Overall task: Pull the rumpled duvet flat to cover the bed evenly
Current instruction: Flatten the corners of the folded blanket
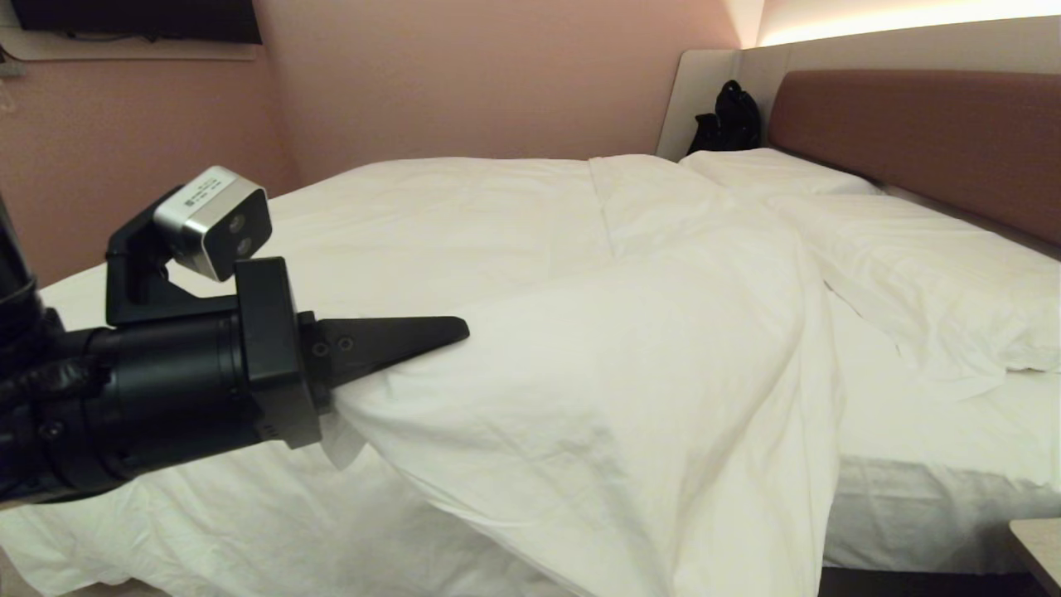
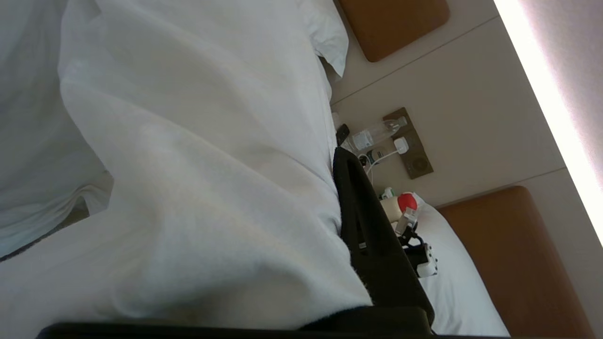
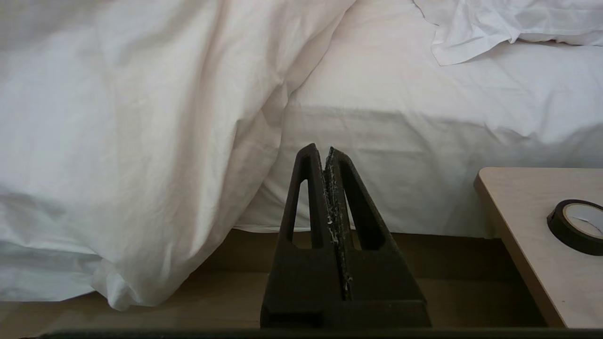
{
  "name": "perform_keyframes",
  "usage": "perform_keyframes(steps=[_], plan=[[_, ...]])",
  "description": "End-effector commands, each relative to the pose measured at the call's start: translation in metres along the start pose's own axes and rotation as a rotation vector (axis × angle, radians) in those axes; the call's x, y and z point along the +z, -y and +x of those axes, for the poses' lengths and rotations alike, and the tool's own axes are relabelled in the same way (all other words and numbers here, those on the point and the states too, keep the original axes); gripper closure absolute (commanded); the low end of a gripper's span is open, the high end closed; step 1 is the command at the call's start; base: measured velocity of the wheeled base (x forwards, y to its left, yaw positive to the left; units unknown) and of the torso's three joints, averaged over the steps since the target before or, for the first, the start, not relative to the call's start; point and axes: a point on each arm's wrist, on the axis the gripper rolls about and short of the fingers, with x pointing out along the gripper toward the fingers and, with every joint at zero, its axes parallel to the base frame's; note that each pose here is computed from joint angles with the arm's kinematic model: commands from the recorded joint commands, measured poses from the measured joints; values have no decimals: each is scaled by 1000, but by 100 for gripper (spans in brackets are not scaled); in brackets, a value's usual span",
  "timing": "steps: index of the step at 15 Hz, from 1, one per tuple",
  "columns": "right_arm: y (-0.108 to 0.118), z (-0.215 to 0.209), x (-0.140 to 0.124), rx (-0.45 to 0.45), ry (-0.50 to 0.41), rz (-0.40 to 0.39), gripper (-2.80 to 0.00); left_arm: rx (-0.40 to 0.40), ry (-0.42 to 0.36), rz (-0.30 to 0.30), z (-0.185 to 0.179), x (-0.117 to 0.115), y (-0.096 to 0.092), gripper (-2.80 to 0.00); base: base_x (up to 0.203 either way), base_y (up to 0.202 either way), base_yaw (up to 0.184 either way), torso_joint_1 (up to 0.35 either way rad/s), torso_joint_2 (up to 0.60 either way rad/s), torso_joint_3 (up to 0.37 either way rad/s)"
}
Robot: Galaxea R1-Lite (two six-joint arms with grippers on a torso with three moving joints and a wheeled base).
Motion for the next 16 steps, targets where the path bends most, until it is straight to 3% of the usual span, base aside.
perform_keyframes(steps=[1,16], plan=[[0,0,0,0,-2,-4,0,-15,1,1,-1,0,3,0,0,0,0,0,0,0],[0,0,0,2,-2,8,0,-2,-10,-8,5,1,-1,0,0,0,0,0,0,0]])
